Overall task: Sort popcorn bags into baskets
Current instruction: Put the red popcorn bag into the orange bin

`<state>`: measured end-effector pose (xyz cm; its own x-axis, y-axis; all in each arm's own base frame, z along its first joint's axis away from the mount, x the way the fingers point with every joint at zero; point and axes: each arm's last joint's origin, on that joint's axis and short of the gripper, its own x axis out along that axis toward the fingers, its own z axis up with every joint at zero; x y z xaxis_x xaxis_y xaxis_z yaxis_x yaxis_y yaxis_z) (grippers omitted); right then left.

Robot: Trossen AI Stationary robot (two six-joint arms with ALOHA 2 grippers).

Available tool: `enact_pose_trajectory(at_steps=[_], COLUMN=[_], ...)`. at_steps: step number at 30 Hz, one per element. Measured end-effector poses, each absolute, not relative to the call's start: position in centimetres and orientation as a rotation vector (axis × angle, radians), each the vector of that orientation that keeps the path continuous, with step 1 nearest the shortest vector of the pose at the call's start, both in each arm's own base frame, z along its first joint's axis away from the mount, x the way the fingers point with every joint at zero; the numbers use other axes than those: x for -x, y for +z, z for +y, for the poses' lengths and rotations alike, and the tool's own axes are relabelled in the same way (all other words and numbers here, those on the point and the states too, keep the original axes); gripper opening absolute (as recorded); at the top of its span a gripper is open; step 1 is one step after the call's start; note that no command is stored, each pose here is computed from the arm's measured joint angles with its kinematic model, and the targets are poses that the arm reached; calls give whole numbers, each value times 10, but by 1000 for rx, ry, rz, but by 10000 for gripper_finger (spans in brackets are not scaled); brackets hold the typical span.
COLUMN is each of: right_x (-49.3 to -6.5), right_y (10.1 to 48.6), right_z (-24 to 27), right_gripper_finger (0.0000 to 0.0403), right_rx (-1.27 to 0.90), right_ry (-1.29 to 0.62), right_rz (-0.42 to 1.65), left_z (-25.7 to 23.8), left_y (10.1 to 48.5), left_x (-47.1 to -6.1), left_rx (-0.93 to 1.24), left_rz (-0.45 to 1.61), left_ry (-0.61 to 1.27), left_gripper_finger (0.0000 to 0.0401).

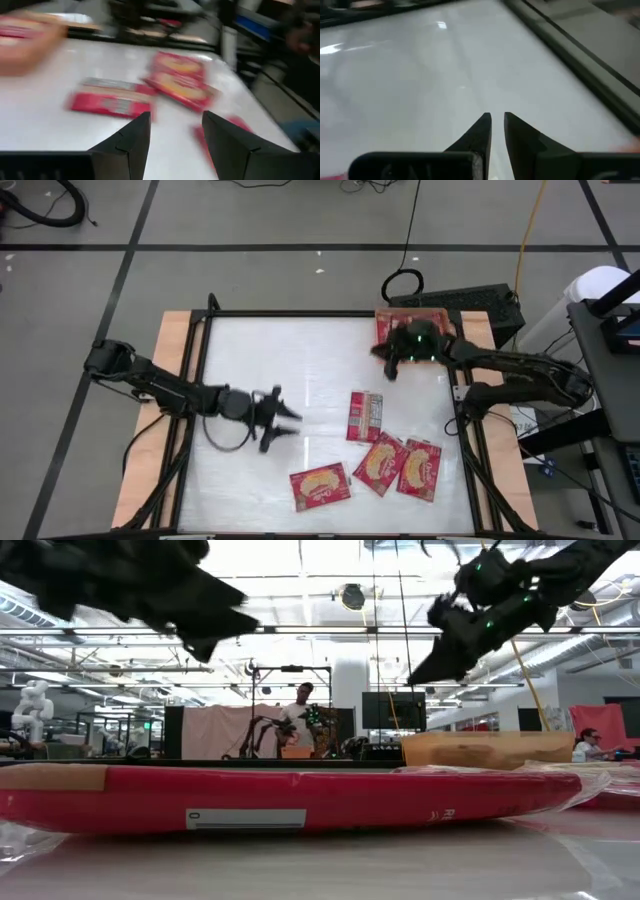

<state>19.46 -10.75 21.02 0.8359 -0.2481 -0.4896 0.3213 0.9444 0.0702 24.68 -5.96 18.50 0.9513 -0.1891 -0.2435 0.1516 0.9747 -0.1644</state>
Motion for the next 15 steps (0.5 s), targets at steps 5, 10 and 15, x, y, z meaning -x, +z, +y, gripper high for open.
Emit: enact_pose_trajectory(at_steps=[5, 10, 15], right_x=[-209, -213, -211], right_y=[202, 195, 189], right_z=[-70, -40, -24], right_gripper_finger=[45, 45, 45], right_rx=[-88, -48, -12], right_ry=[-132, -29, -41], right_rz=[415, 306, 264], left_z=[-102, -127, -140], left_y=[173, 149, 124], left_x=[-239, -238, -242], left_rx=[166, 242, 320], left_rz=[330, 450, 570], left_ry=[-319, -315, -298], left_gripper_finger=[218, 271, 299])
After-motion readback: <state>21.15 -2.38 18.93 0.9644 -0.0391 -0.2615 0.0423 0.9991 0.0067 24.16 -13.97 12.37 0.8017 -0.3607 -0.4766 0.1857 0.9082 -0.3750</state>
